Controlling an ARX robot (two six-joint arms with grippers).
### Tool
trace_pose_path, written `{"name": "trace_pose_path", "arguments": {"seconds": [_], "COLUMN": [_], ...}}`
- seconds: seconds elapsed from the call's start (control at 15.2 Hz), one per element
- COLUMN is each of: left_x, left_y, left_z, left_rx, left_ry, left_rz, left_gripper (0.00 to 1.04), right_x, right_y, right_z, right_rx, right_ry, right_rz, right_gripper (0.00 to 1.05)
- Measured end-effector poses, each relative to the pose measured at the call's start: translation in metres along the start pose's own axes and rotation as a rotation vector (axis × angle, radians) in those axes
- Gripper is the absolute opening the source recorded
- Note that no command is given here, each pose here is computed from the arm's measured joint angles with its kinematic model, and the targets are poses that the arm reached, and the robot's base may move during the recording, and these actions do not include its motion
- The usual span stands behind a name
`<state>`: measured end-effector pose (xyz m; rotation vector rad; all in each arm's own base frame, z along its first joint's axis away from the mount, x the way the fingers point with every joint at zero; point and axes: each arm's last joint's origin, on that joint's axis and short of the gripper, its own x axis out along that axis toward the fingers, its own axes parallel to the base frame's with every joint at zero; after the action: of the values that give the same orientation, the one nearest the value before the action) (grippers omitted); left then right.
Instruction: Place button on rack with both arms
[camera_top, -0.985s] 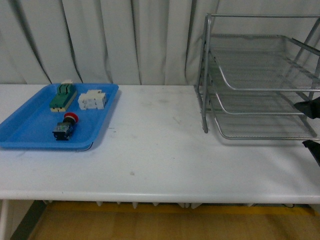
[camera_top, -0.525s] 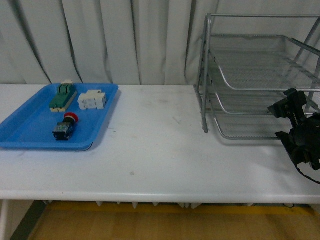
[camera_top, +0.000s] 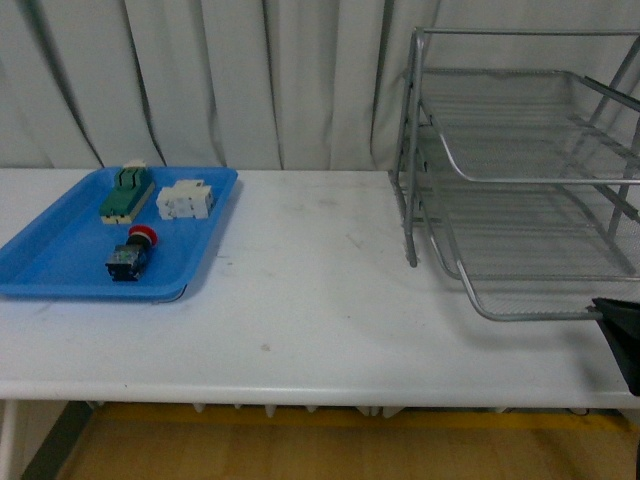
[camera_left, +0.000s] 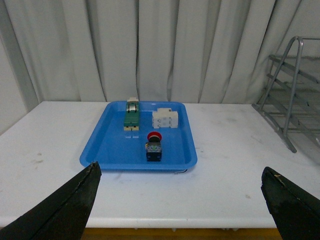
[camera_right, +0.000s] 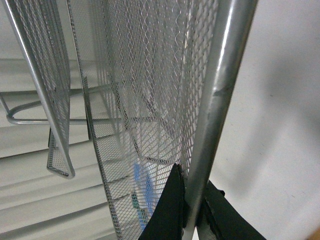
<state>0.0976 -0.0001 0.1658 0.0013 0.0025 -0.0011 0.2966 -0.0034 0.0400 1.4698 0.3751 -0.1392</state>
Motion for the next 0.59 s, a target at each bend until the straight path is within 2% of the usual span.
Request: {"name": "trace_pose_path", "arguments": {"seconds": [0.07,0.2,0.26,0.59], "left_x": [0.000,0.000,0.000,0.000], "left_y": [0.000,0.000,0.000,0.000], "left_z": [0.000,0.000,0.000,0.000], "left_rx": [0.000,0.000,0.000,0.000], "left_ry": [0.000,0.000,0.000,0.000], "left_rz": [0.000,0.000,0.000,0.000], "left_gripper": [0.98,0.98,0.98,0.98], "right_x": [-0.006,-0.010,-0.012,-0.019], "right_y": [-0.003,-0.006,-0.007,-0.009], "right_z": [-0.001,0.001,0.002,0.002], "right_rx": [0.003,-0.045,-0.058,-0.087], "right_ry": [0.002,0.004,0.001,-0.005], "right_rz": [-0.014,-0.035,-0.042,-0.062], "right_gripper": [0.04,0.27,0.33,0.50]}}
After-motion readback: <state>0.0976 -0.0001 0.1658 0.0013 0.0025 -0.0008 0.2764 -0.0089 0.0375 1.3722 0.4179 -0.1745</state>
